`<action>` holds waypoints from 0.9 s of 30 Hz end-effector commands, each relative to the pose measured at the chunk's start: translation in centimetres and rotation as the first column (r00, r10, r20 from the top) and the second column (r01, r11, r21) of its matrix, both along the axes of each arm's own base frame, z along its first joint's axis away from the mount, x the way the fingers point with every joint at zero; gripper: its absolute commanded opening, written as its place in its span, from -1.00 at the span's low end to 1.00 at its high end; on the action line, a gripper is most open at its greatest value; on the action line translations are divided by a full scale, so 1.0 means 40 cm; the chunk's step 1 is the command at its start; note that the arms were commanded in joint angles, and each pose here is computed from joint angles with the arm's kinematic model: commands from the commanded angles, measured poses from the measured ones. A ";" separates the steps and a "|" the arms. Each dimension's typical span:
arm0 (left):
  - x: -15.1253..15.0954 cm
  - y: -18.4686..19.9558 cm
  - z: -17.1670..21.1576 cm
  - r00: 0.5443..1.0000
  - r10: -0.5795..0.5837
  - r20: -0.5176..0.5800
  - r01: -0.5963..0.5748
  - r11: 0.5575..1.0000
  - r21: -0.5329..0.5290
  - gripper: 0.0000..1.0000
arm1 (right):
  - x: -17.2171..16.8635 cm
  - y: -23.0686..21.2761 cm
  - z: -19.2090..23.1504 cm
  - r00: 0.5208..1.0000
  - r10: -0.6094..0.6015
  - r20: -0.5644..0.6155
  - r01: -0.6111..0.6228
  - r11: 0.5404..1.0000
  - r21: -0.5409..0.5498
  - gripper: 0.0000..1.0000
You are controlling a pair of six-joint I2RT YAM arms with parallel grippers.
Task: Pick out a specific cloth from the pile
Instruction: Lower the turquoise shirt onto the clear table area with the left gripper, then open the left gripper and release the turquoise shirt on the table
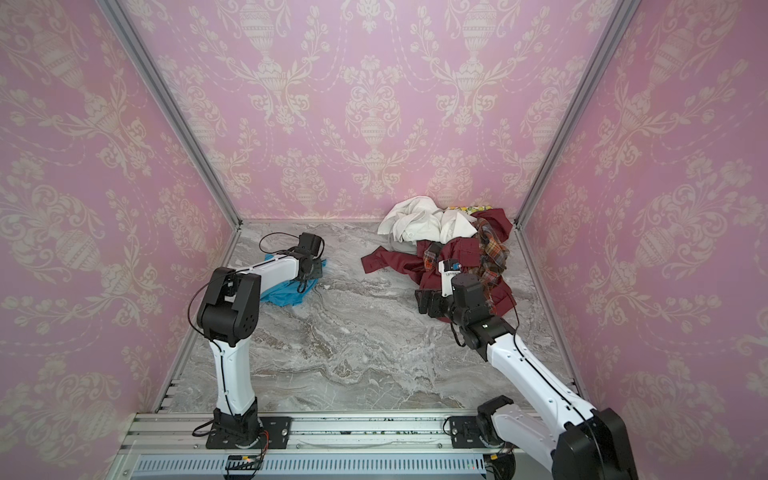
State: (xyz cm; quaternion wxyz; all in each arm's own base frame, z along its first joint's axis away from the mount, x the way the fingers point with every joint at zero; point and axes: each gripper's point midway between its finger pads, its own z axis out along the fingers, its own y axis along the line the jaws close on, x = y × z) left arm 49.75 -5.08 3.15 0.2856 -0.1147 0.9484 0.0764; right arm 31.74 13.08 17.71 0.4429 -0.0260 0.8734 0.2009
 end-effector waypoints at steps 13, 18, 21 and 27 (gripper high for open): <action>0.064 0.253 -0.064 0.930 0.361 -0.070 -0.367 0.892 -0.264 -0.57 | -0.002 0.025 -0.010 0.998 0.057 0.026 -0.057 0.998 0.005 0.78; 0.093 0.331 -0.043 0.887 0.460 -0.039 -0.451 0.845 -0.289 -0.51 | -0.003 0.083 0.028 0.978 0.180 0.107 -0.185 0.982 0.042 0.78; 0.120 0.344 -0.029 0.883 0.468 -0.035 -0.457 0.839 -0.294 -0.41 | -0.004 0.123 0.041 0.958 0.253 0.136 -0.257 0.966 0.013 0.79; 0.152 0.340 -0.013 0.882 0.470 -0.045 -0.459 0.832 -0.313 -0.08 | -0.001 0.190 0.047 0.931 0.333 0.150 -0.334 0.942 -0.019 0.79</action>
